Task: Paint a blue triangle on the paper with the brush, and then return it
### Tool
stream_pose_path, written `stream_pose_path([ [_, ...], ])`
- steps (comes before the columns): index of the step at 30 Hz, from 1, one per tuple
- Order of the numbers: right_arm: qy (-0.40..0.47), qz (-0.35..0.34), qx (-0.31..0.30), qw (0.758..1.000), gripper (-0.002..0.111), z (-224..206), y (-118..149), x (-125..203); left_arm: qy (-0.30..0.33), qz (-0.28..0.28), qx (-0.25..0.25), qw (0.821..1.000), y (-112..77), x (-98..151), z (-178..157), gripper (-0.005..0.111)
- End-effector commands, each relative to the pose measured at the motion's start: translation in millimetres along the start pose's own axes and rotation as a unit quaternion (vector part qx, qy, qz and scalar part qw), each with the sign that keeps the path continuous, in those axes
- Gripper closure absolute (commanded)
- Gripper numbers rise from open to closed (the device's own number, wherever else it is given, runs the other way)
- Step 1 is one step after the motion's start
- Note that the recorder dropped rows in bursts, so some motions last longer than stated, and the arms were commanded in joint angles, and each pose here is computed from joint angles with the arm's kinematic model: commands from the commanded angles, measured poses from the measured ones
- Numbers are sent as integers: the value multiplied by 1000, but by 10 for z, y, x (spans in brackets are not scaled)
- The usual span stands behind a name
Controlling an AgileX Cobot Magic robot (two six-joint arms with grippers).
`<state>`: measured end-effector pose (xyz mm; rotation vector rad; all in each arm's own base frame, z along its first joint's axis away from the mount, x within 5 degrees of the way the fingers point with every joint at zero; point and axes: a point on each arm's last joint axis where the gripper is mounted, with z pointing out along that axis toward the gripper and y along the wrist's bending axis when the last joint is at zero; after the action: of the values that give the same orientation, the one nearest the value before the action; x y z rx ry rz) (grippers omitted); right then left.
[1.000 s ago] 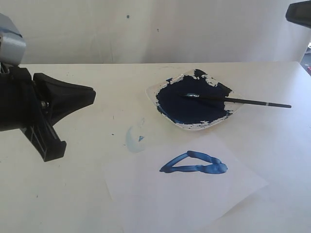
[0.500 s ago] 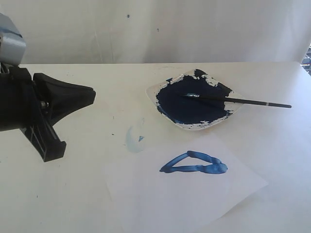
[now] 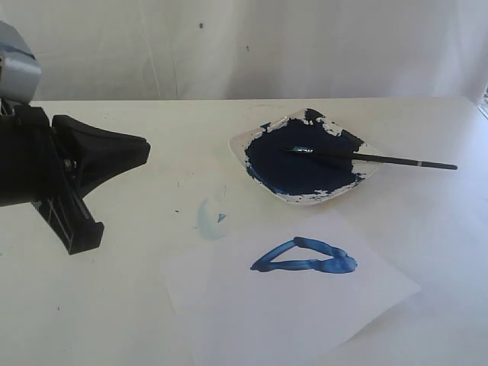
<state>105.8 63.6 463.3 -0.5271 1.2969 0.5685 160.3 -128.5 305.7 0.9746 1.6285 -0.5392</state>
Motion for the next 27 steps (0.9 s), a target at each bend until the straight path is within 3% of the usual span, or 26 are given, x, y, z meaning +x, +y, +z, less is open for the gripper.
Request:
stream_pose_path([
  [1, -48, 0, 61, 997, 108, -218, 45, 5, 1, 4, 3, 1000, -18, 9, -10, 107],
  [8, -51, 11, 105, 993, 108, -427, 55, 267, 1, 4, 3, 1000, -18, 9, -10, 107],
  [27, 55, 57, 107, 991, 108, -385, 4, 1038, 1, 4, 3, 1000, -18, 9, -10, 107],
])
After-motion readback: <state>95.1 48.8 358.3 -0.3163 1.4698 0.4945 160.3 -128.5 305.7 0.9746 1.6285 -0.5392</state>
